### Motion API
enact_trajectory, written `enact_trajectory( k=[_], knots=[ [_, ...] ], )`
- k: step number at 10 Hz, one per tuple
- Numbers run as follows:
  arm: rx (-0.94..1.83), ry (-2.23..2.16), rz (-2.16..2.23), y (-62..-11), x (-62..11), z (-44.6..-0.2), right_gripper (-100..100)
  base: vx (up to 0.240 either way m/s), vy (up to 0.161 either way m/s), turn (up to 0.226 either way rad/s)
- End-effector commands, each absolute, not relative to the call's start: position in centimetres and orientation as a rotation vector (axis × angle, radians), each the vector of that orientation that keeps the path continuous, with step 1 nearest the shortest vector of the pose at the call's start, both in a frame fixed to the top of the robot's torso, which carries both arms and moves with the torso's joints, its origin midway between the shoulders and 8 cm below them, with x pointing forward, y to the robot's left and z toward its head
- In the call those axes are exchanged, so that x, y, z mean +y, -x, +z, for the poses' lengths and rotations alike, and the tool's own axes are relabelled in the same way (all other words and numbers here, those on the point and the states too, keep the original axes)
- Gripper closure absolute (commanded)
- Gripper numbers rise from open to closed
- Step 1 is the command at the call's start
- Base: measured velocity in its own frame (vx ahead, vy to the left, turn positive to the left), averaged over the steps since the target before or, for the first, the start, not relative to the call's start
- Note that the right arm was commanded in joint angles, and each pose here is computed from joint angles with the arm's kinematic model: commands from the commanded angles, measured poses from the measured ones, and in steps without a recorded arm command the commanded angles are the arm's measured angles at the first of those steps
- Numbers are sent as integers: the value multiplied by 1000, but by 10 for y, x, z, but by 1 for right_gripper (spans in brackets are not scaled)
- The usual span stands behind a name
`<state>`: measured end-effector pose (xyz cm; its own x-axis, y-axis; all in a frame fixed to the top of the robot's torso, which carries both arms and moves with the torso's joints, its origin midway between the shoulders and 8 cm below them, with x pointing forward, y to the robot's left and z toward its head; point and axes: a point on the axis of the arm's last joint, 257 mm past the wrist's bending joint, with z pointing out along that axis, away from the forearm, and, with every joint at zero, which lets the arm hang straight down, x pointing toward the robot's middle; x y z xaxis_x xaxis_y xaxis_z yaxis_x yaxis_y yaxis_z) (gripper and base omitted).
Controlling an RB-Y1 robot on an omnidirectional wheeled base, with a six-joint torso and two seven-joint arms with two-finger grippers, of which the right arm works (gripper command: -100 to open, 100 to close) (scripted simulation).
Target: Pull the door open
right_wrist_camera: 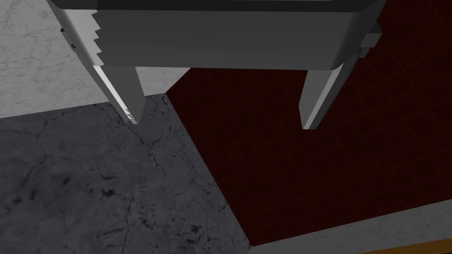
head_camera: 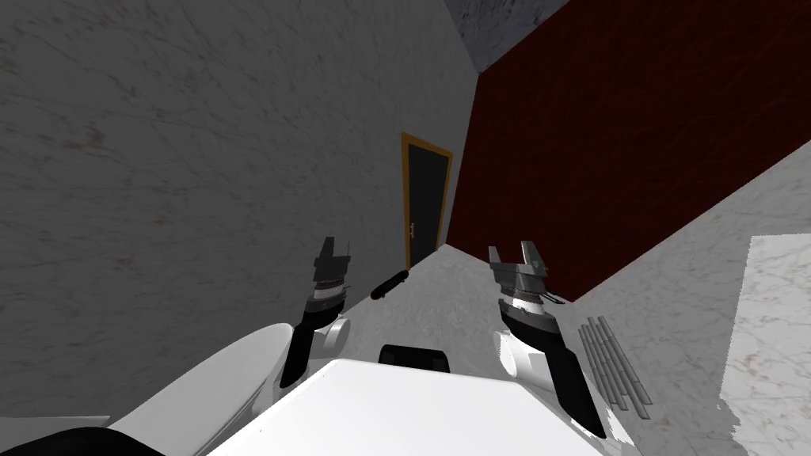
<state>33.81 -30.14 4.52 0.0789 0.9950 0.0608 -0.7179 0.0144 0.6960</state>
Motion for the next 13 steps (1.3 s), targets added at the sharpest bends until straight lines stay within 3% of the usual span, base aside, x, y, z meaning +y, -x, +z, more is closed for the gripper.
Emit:
enact_trajectory(
  k=[1, 13],
  knots=[
    [527, -694, 1464, -345, -304, 34, -100, 103, -43, 179],
    [496, -877, 1623, -388, -323, -31, -100, 81, -57, 151]
  ],
)
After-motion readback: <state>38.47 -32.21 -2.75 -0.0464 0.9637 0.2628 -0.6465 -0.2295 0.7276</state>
